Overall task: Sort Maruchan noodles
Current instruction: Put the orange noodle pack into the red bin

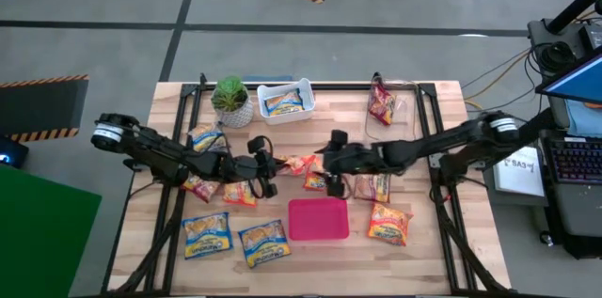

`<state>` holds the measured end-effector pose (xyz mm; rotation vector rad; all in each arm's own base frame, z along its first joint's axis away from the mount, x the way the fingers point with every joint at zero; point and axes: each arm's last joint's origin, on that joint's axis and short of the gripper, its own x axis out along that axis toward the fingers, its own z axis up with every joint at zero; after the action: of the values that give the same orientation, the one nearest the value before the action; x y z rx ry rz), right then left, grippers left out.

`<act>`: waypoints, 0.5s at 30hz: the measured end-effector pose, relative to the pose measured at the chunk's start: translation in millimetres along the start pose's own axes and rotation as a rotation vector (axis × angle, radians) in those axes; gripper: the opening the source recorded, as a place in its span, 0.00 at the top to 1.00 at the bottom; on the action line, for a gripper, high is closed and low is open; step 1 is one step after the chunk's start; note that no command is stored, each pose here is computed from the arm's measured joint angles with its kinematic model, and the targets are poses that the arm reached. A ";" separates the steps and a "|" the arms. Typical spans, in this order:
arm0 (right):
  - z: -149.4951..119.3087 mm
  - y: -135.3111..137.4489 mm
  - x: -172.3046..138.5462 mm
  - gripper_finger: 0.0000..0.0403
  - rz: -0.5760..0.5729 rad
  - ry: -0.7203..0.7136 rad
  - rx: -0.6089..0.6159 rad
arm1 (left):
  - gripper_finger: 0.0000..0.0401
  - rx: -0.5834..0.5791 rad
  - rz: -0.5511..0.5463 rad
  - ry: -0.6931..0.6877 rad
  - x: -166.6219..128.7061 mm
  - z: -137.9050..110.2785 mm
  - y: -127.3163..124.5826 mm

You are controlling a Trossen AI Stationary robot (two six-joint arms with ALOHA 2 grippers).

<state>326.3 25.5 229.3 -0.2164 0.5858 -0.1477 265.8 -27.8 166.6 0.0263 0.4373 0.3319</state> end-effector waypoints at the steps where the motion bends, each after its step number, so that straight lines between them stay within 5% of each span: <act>1: -0.4 0.2 6.5 0.30 -0.003 0.016 -0.008 | 1.00 -0.001 0.000 -0.002 0.0 0.2 0.0; 15: -1.4 -1.7 74.4 0.33 0.027 0.128 -0.082 | 1.00 -0.021 -0.008 -0.051 -0.3 5.4 -1.0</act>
<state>386.7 8.8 189.1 -0.2800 0.7227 -0.1122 268.0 -28.6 171.5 0.0129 0.3838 0.3270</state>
